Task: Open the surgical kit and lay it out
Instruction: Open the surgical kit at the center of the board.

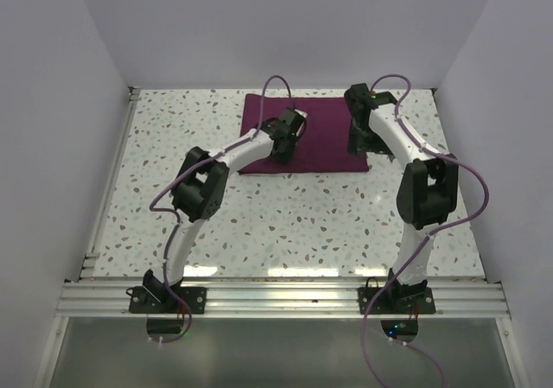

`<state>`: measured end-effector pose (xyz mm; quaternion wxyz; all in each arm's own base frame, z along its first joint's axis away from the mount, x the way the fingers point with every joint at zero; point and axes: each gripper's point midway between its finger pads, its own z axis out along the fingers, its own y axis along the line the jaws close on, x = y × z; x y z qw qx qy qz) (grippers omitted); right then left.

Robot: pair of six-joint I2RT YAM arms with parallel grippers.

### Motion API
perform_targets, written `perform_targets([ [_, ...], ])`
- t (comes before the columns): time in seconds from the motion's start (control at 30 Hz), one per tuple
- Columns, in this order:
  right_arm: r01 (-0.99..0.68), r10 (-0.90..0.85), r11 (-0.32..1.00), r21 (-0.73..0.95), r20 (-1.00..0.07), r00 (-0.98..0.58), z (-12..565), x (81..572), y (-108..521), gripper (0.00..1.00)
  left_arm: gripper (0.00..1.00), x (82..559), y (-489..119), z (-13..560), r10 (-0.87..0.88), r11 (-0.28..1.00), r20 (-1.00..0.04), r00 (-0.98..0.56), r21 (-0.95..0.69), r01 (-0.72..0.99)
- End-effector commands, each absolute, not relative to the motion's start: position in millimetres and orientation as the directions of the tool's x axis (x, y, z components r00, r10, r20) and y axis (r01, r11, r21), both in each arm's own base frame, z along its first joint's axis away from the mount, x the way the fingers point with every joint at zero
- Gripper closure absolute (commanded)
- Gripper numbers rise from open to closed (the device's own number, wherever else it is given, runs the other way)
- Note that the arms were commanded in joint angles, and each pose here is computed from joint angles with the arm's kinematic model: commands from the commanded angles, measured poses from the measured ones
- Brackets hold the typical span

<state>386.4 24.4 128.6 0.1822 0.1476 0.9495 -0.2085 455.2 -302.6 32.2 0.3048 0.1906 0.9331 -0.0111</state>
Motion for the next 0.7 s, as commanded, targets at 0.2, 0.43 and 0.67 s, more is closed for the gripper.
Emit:
perform_targets([
  [0.2, 0.367, 0.209, 0.885, -0.285, -0.462, -0.862, 152.0, 419.5, 37.2, 0.02, 1.0, 465.7, -289.0, 111.0, 0.301, 0.944, -0.652, -0.695, 0.102, 0.313],
  [0.43, 0.354, 0.263, 0.931, -0.085, -0.515, -0.816, 162.4, 473.5, 76.6, 0.02, 1.0, 478.2, -189.2, 165.1, 0.04, 0.998, -0.697, -0.716, -0.011, 0.067],
  [0.67, 0.349, 0.332, 0.932, 0.095, -0.608, -0.721, 168.1, 535.3, 97.2, 0.03, 0.19, 437.8, -36.1, 143.8, -0.244, 0.961, -0.663, -0.708, -0.066, -0.27],
])
